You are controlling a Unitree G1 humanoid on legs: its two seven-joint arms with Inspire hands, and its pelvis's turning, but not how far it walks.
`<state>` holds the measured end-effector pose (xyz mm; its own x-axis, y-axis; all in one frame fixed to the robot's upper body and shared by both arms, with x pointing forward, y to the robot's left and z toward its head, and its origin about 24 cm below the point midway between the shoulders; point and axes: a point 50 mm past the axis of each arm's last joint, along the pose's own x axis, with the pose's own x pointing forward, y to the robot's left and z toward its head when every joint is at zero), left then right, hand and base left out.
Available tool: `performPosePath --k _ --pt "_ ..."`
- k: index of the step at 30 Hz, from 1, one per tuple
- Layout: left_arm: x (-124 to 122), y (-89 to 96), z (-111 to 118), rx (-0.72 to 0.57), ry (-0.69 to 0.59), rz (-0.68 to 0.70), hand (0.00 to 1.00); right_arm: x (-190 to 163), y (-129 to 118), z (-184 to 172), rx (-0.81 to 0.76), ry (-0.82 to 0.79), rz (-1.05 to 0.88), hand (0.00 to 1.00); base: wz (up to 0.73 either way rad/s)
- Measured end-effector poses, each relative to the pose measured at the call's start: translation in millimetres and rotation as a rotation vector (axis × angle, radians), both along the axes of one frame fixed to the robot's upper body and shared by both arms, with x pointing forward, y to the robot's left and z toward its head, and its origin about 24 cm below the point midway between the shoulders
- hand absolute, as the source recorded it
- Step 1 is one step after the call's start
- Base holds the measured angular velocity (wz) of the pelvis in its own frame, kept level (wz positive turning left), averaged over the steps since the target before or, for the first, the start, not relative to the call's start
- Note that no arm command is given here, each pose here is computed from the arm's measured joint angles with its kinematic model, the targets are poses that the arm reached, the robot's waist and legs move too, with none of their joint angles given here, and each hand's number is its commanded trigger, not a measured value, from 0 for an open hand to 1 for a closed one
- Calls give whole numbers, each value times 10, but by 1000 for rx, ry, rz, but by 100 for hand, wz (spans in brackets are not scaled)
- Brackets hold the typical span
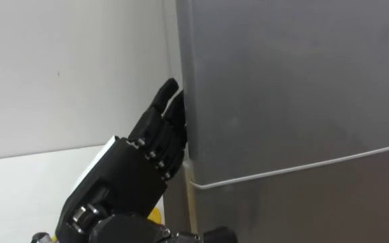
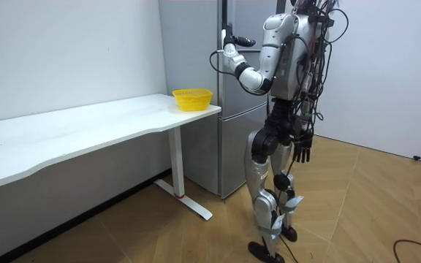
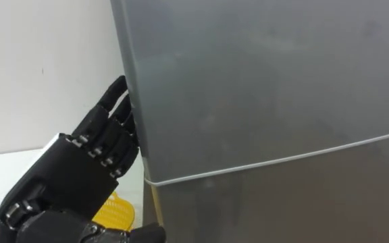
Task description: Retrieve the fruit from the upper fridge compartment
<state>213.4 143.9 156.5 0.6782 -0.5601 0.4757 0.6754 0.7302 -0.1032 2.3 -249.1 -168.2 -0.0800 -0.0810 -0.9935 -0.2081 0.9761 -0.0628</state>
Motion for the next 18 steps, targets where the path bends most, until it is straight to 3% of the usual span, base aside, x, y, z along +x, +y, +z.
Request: performPosePath --k 8,9,10,11,18 --pt "36 74 -25 -13 23 57 100 -14 -4 0 -9 2 -1 0 2" --pt "33 74 -21 -11 20 53 80 -31 -5 1 -9 6 -2 0 0" --pt "30 75 -18 -11 15 49 20 -31 -4 1 -8 6 -1 0 0" --pt "28 72 -16 -13 14 44 0 -32 -4 1 -7 7 -1 0 0" --pt "-3 -1 -9 -54 7 -50 0 -9 6 0 12 4 0 0 0"
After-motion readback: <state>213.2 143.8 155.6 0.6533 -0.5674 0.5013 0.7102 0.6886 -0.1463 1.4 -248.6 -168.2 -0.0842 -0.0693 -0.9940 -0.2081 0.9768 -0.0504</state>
